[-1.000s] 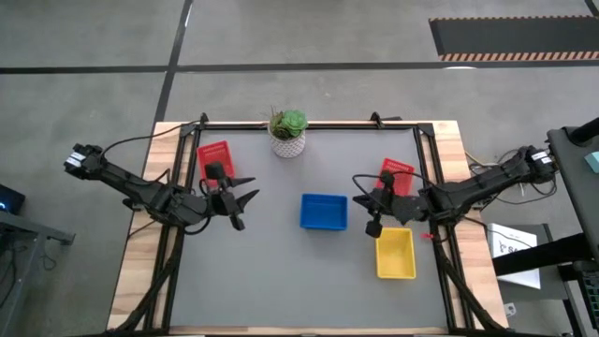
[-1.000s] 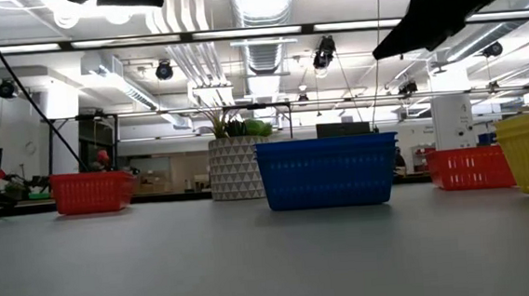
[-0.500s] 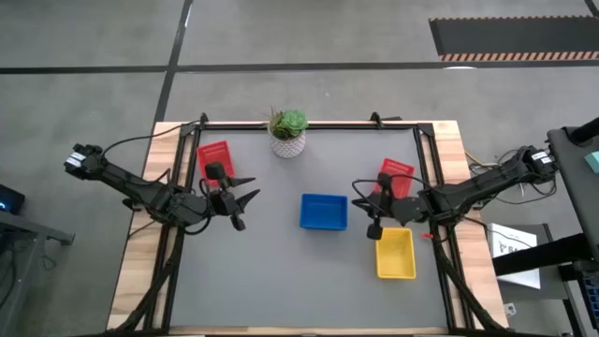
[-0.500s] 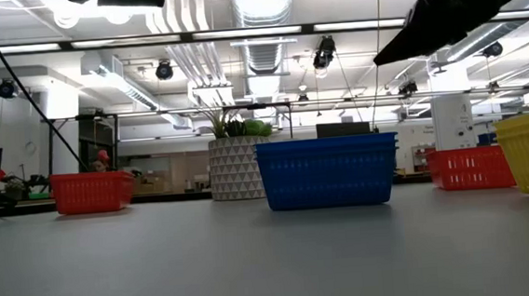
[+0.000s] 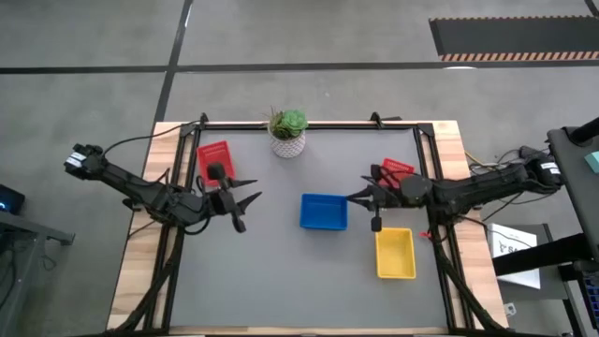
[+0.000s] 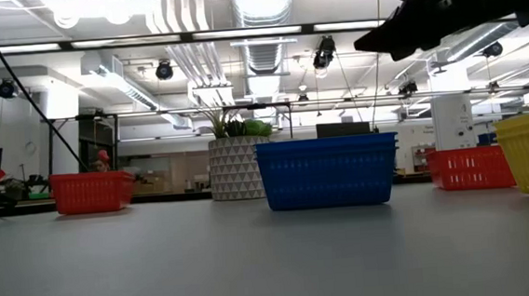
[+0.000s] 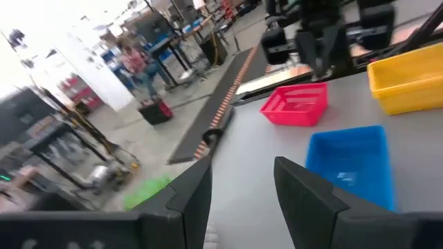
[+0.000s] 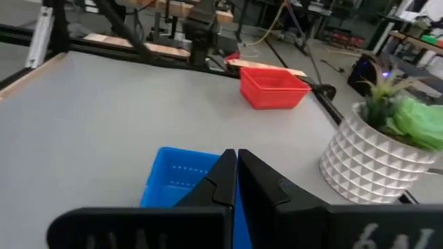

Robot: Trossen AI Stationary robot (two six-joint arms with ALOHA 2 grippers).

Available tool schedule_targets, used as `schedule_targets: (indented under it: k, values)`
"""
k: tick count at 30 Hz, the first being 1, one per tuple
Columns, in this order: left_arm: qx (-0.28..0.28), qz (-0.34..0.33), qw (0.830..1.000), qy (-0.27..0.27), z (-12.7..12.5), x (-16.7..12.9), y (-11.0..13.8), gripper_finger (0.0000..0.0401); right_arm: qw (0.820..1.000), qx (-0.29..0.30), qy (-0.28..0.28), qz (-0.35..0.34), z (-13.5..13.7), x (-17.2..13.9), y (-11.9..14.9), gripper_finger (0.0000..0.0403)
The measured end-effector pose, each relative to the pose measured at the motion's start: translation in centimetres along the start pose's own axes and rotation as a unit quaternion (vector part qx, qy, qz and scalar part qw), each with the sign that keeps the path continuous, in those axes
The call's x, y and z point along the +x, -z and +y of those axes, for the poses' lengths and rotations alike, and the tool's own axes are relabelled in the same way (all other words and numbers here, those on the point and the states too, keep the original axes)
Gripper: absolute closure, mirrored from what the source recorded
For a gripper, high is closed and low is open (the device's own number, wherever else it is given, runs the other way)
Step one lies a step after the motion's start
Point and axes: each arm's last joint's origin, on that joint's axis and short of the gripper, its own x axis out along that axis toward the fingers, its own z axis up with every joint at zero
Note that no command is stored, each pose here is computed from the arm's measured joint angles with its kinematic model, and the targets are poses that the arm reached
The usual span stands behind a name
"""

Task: Stack baskets by color
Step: Stack the right red basket on the red baskets

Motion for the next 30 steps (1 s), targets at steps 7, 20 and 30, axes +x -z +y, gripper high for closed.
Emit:
schedule_targets:
  k: [7, 20, 30]
  values:
    - [-0.074, 0.013, 0.996, 0.046, -1.2, 0.1, 1.9, 0.0260, 0.999, 0.015, 0.039, -0.010, -0.8, -0.5, -0.4, 0.0394]
    - [-0.094, 0.033, 0.993, 0.056, -2.1, 0.1, 3.9, 0.0260, 0.968, 0.156, 0.191, 0.033, -1.8, -0.8, -0.9, 0.0340]
    - [-0.089, 0.038, 0.994, 0.056, -2.3, 0.1, 4.3, 0.0260, 0.869, 0.291, 0.339, 0.215, -2.5, -2.0, -1.8, 0.0259]
